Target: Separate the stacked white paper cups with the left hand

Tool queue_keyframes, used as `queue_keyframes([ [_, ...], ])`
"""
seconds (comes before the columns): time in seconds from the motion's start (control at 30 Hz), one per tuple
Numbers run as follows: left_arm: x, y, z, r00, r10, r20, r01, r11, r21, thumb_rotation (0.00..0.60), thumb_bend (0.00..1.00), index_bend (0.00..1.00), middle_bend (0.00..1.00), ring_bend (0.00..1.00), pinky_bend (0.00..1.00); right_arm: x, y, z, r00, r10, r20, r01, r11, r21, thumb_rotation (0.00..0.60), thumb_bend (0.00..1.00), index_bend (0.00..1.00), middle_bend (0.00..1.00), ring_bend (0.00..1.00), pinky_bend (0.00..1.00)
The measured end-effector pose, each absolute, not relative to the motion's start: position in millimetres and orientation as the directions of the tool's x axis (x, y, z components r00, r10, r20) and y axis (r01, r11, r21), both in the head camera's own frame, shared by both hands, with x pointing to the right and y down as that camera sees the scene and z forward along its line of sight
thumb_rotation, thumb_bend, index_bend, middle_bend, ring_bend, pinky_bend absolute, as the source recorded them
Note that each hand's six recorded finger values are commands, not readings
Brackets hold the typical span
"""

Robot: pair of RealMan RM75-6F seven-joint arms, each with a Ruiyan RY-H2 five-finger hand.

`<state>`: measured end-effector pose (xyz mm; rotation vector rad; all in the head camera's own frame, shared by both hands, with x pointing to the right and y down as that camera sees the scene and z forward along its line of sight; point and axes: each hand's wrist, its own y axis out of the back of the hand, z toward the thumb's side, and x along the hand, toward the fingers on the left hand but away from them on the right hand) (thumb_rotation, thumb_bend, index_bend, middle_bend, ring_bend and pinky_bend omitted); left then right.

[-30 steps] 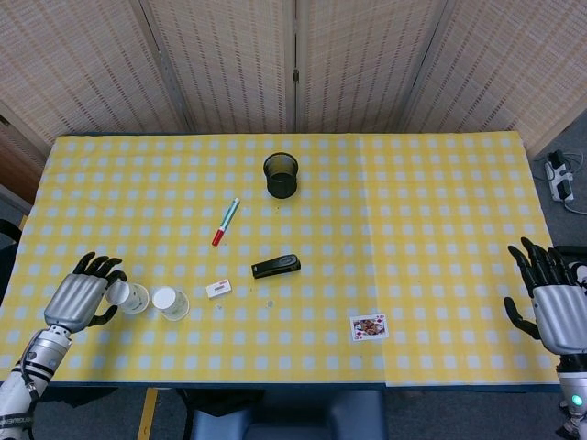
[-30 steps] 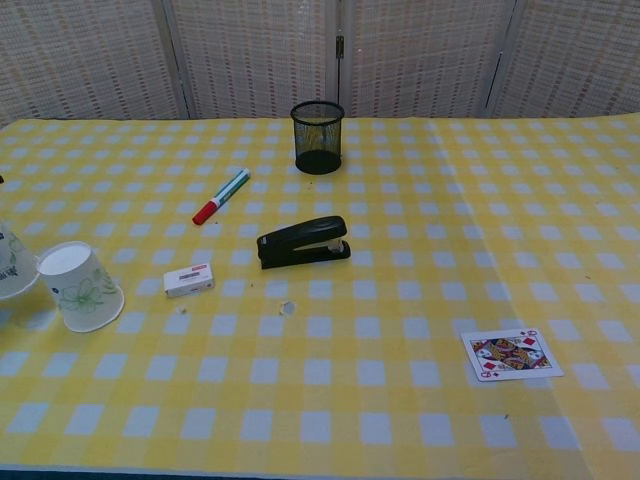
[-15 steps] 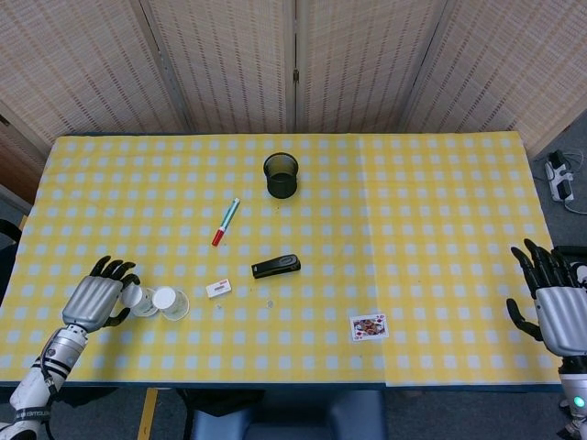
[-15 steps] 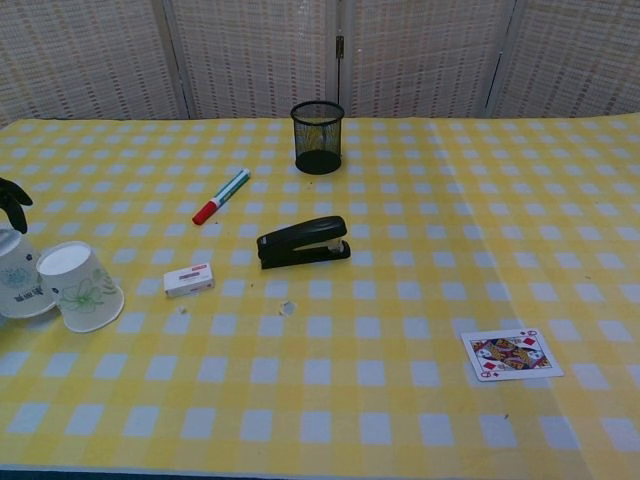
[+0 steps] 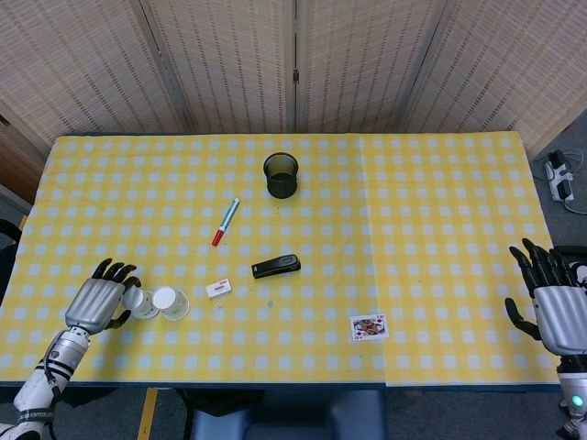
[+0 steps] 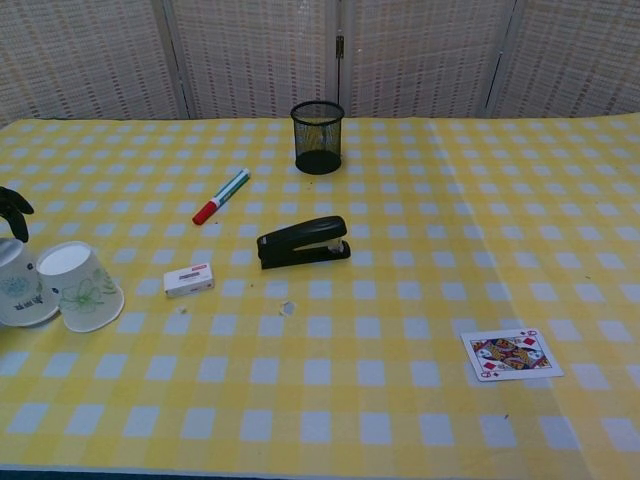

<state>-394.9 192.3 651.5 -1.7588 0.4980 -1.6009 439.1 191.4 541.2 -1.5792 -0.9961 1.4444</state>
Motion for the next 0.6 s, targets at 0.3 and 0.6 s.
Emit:
queue_keyframes([
  [0.3,-393,192,647,0.163,-0.695,0.701,0.167,-0.681,-0.713,0.6,0.39,0.13,0.15,0.09,0.06,440,192,541,0.049,0.913,-0.404,0.054,-0.407,-0.912,0.6,0.45,0.0,0.0,0.0,0.0],
  [0.6,-404,172,613,0.119,-0.8,0.588,0.054,-0.586,-0.808,0.6,0.39,0.15,0.15,0.09,0.06,445,194,549,0.04,0.896,-0.442,0.094,-0.444,-0.891,0.6,0.46,0.0,0.0,0.0,0.0],
])
